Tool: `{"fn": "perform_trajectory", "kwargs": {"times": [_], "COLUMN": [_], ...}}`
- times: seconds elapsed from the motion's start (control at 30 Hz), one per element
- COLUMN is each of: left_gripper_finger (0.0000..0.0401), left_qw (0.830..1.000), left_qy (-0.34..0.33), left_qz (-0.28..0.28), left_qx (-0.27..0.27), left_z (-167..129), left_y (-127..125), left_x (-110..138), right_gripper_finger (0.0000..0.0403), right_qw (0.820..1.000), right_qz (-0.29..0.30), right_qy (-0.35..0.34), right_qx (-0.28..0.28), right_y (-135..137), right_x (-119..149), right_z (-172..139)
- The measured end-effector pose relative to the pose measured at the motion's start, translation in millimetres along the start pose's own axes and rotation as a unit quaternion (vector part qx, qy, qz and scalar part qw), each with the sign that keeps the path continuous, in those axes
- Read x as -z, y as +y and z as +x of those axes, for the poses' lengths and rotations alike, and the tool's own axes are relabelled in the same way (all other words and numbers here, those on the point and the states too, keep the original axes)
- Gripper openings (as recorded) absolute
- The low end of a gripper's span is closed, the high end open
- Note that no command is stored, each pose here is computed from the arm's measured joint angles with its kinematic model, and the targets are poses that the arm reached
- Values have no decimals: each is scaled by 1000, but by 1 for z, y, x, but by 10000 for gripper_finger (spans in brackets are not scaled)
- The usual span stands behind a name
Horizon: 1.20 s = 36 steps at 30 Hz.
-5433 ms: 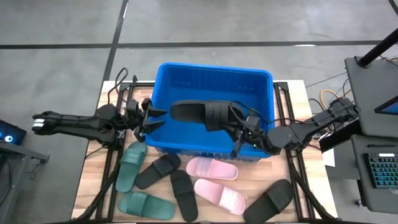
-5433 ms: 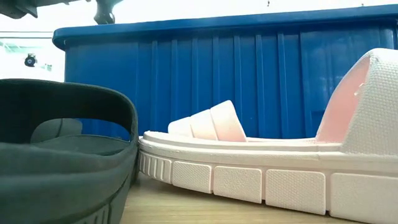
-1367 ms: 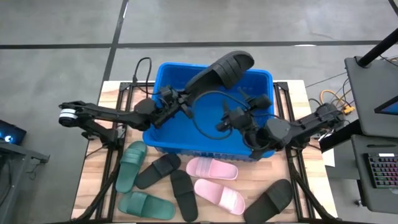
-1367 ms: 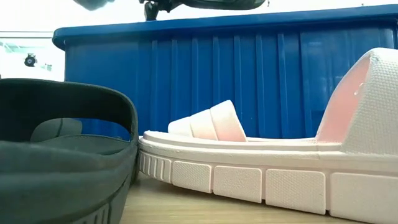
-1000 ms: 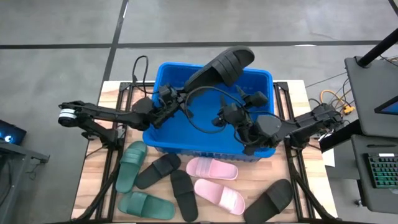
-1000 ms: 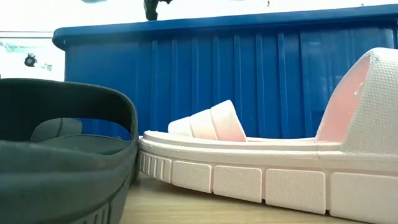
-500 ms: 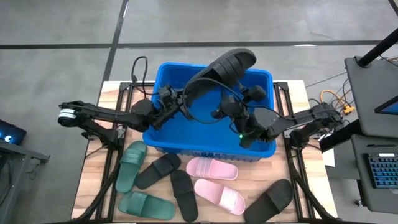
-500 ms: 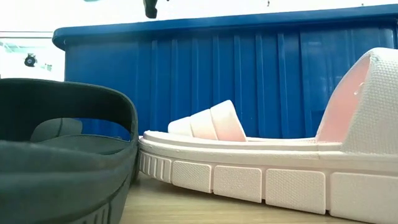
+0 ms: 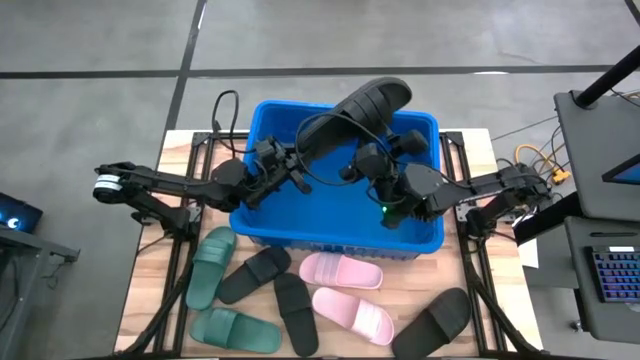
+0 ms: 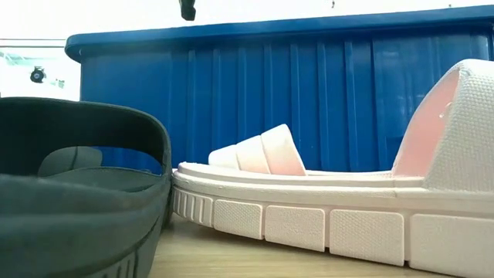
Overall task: Pick and place slides into bin
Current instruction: Put the top right black slide into the blue bin
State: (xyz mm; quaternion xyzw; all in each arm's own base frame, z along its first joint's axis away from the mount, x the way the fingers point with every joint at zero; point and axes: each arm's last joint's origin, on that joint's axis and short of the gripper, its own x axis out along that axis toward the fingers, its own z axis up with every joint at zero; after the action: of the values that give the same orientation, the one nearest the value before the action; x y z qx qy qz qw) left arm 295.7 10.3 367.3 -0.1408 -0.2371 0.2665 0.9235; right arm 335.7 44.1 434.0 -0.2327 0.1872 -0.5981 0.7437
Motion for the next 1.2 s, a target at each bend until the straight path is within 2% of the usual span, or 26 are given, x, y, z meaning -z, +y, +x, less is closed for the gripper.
{"fn": "perform_trajectory", "kwargs": {"times": [0.43, 0.53, 0.73, 0.97, 1.03, 1.2], "left_gripper_finger": [47, 47, 47, 47, 65, 181], "left_qw": [1000, 1000, 1000, 1000, 1000, 999], "left_qy": [3, 3, 4, 6, 6, 8], "left_qz": [2, 2, 2, 2, 2, 5], "left_qx": [0, 1, 8, 15, 16, 31], "left_z": [0, 0, 0, 0, 0, -1], "left_y": [0, 0, 0, -1, -1, -2], "left_x": [1, 1, 0, 1, 1, 1], "right_gripper_finger": [175, 135, 22, 12, 11, 10], "right_qw": [1000, 1000, 1000, 1000, 1000, 1000], "right_qz": [13, 13, 12, 14, 14, 15], "right_qy": [5, 5, 6, 7, 7, 6], "right_qx": [8, 8, 9, 10, 9, 10], "right_y": [-1, -1, -1, -1, -1, -3], "right_x": [0, 0, 0, 0, 0, 0], "right_z": [6, 7, 8, 8, 8, 8]}}
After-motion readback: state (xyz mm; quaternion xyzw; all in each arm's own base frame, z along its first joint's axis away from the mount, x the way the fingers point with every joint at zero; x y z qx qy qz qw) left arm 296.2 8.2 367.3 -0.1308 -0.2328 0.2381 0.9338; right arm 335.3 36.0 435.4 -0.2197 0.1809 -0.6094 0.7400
